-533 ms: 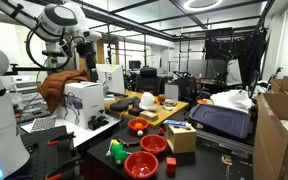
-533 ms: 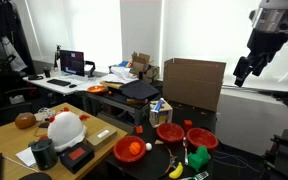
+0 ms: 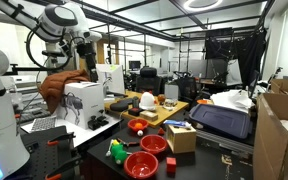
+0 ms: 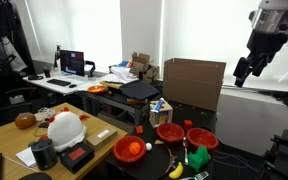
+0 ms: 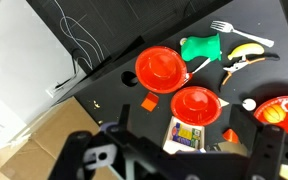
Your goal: Put the white ball inside the red bowl
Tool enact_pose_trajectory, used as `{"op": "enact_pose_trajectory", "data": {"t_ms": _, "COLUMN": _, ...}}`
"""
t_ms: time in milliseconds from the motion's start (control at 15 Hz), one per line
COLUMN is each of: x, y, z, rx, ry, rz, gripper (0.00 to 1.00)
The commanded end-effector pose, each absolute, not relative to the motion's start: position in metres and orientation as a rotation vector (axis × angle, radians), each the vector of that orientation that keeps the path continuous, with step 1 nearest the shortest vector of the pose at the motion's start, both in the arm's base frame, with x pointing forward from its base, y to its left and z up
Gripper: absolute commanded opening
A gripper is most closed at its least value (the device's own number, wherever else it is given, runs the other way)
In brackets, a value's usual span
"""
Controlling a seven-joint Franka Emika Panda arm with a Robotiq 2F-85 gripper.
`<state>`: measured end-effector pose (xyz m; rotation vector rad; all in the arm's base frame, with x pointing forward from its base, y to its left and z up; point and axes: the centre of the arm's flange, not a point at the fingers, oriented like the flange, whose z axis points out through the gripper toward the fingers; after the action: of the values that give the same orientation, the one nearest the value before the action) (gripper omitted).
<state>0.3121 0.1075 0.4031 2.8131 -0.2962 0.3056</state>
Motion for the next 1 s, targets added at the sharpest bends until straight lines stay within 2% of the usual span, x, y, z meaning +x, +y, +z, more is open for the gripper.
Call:
{"op": "enact_pose_trajectory", "data": {"t_ms": 0, "x": 0.312, "y": 0.107, "z": 0.403, "rx": 2.813, "ry": -0.296, "rz": 0.306, "gripper": 1.0}}
{"op": "enact_pose_trajectory", "data": {"t_ms": 600, "x": 0.312, "y": 0.107, "z": 0.403, "rx": 2.813, "ry": -0.296, "rz": 0.305, "gripper": 1.0}}
{"op": "enact_pose_trajectory", "data": {"t_ms": 933, "x": 0.34, "y": 0.106, "z": 0.405, "rx": 2.835, "ry": -0.279, "rz": 0.302, "gripper": 1.0}}
